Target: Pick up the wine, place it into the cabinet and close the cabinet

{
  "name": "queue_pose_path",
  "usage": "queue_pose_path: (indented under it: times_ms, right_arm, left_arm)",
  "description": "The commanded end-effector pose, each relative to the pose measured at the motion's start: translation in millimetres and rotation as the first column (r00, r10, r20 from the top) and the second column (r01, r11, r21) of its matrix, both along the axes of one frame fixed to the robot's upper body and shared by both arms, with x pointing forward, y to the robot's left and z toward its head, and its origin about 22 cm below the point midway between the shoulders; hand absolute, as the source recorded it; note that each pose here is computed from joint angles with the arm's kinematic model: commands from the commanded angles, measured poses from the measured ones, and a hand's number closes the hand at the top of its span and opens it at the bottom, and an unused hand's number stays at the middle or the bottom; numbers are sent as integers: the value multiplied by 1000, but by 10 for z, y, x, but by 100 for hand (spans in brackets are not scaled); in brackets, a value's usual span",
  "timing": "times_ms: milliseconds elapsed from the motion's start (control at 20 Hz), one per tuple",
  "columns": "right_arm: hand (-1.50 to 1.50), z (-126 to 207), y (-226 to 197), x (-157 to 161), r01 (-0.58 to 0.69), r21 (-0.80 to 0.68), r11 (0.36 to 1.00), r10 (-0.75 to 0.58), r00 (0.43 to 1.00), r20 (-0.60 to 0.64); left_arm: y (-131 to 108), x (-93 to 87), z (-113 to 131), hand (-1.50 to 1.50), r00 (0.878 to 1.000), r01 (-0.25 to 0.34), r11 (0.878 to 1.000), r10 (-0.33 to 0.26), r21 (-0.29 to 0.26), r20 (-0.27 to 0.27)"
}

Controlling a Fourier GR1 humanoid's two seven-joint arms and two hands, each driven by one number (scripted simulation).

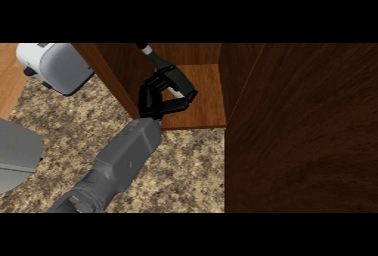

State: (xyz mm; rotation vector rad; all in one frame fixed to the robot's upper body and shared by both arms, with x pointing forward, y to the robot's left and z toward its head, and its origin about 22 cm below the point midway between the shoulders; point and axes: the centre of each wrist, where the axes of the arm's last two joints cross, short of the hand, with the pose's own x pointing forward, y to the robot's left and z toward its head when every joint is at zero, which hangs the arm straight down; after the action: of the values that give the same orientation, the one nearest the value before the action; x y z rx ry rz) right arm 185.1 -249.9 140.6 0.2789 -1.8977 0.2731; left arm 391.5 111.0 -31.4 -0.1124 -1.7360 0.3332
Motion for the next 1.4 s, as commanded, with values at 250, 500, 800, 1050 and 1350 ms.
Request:
queue_pose_path:
  times_ms: [250,500,800,1050,1350]
  right_arm:
    - [-150,-8,11,-68,12,-25,1000,-12,1000,-2]
    - [-150,66,-76,-103,44,-16,999,-44,999,-8]
    - [-150,124,31,-158,47,-15,999,-47,999,-19]
    - [-150,-136,-102,-205,35,-13,999,-35,999,-27]
    - [-150,182,129,-33,29,-9,1000,-29,1000,3]
  left_arm:
    - [51,-123,-150,-150,992,-28,1000,28,-3,126]
    - [-52,-212,-140,-150,991,-27,999,23,25,130]
    - [67,-339,-45,-150,989,68,996,-74,49,129]
    - [46,-687,81,-150,970,187,981,-192,43,152]
    - [20,-1231,412,-150,947,282,958,-288,61,145]
